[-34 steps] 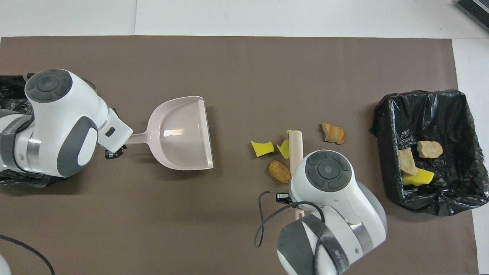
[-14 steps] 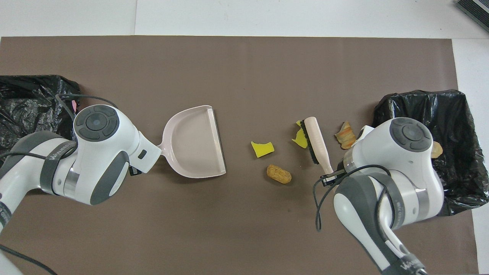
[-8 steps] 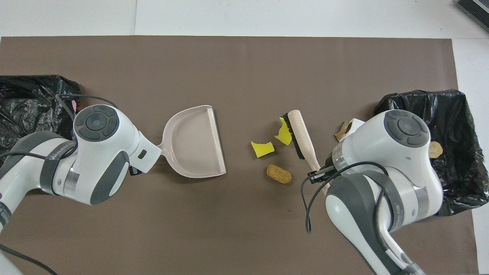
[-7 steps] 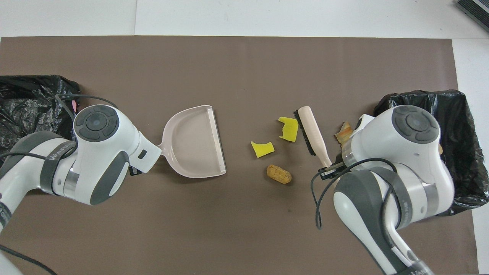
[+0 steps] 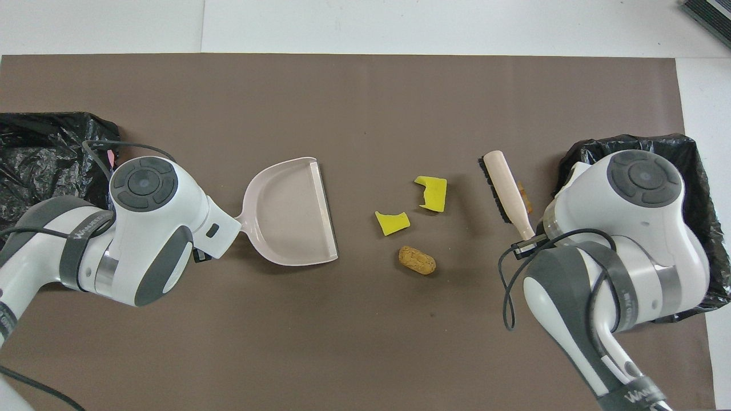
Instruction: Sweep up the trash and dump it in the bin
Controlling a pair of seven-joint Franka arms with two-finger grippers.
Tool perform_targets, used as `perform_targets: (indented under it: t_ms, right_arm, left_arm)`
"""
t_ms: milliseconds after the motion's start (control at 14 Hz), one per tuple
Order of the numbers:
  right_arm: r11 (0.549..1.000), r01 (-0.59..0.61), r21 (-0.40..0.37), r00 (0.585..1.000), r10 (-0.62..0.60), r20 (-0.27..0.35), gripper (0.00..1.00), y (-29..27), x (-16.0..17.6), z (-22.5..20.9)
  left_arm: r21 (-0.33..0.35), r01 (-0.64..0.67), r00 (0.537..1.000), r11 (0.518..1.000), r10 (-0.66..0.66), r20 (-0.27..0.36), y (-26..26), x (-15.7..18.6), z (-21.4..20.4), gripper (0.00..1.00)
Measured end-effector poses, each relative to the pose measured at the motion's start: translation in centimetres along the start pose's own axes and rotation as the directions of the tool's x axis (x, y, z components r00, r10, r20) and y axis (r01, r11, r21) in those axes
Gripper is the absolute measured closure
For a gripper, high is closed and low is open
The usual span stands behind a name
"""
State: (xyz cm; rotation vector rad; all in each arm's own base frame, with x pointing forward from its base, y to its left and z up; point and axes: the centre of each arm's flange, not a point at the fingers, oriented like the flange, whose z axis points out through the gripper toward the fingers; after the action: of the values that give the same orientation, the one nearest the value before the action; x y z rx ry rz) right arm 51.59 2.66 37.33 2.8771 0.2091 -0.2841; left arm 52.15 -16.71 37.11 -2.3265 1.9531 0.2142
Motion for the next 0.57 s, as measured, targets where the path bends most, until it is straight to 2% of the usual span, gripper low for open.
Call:
perform_targets:
  t_ms: [143,358,573]
  right_arm:
    - [1.000,-0.006,-0.002,1.000,0.006,0.019,0.74,-1.4,0.1,1.8]
    - [1.000,0.023,0.002,1.000,-0.023,-0.002,0.74,-5.9,0.2,2.1]
    - [0.996,0.034,0.080,0.999,-0.032,-0.030,0.74,-13.0,-0.3,0.4]
  left_arm:
    - [-0.001,0.003,1.000,1.000,-0.003,0.001,0.0,0.0,0.1,0.68]
    - [-0.005,0.030,1.000,1.000,-0.030,0.003,0.1,-0.1,0.3,0.68]
    - [-0.011,0.096,0.995,0.995,-0.095,0.007,0.5,-0.1,0.6,0.68]
